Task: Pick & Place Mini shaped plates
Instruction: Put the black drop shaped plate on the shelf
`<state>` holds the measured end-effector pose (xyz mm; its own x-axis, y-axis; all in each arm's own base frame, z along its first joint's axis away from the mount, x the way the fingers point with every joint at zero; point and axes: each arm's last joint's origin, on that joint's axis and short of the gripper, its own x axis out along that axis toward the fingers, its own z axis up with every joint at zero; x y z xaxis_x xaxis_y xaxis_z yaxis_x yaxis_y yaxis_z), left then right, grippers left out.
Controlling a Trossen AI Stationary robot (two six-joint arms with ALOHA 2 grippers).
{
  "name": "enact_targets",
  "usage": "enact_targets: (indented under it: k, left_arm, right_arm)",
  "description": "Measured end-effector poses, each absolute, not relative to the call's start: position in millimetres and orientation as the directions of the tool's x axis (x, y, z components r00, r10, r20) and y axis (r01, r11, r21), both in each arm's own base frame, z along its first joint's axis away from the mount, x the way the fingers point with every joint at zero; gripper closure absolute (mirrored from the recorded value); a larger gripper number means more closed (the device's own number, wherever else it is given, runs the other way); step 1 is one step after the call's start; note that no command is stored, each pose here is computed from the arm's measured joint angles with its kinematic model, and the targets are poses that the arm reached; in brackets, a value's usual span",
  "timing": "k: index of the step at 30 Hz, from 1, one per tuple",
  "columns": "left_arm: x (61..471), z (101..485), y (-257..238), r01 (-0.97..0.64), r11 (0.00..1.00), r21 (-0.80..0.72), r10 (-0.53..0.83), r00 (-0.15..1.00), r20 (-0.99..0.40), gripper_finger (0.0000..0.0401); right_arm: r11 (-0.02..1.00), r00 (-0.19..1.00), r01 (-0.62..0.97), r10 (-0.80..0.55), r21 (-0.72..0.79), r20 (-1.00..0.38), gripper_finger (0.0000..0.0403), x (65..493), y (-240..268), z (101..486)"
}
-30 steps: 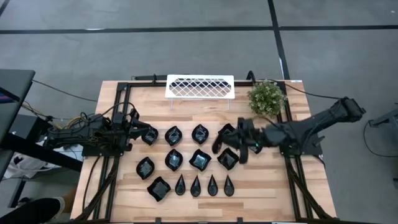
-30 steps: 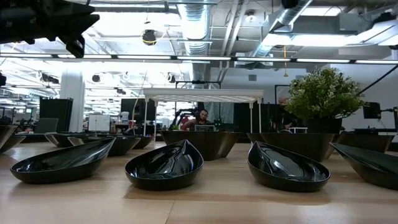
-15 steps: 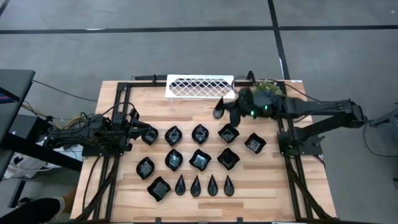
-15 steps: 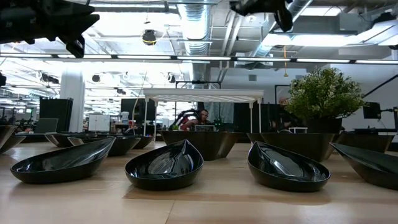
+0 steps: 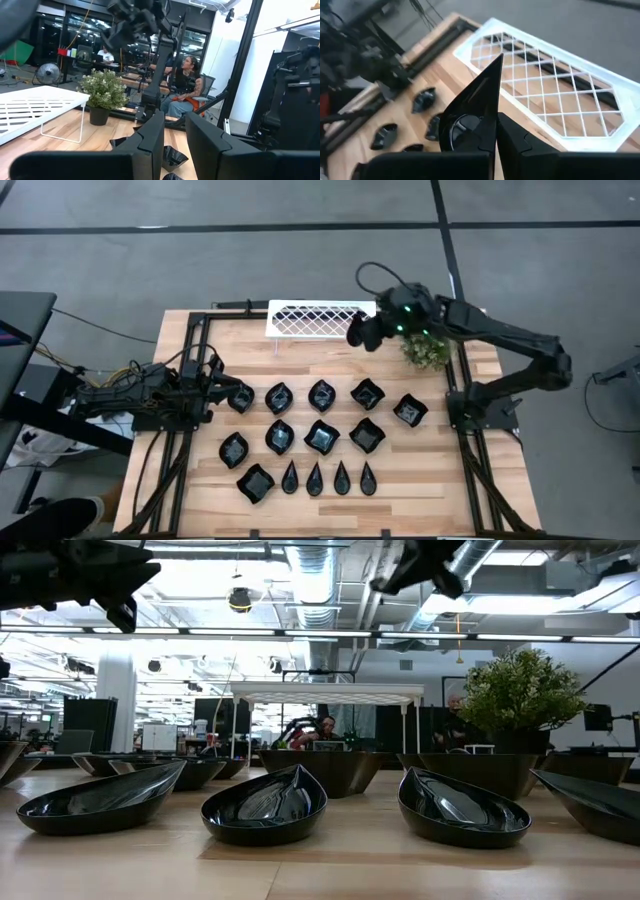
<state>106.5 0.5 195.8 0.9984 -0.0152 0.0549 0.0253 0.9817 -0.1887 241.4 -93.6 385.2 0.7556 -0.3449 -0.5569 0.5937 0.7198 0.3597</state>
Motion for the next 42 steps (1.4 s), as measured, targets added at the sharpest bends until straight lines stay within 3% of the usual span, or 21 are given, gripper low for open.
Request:
enact_targets:
  k: [17, 42]
  left_arm:
    - [106.5, 195.8, 0.5, 0.025, 0.982, -0.189, -0.015, 0.998, 0.055, 0.032]
    - [106.8, 195.6, 0.5, 0.025, 0.982, -0.189, -0.015, 0.999, 0.052, 0.0319]
  right_arm:
    - [0.637, 0.604, 0.689, -0.242, 0.345, -0.759, 0.0403, 274.8, -200.7, 321.8]
    - [0.594, 0.544, 0.726, -0.19, 0.346, -0.817, 0.0403, 263.2, -228.8, 296.9]
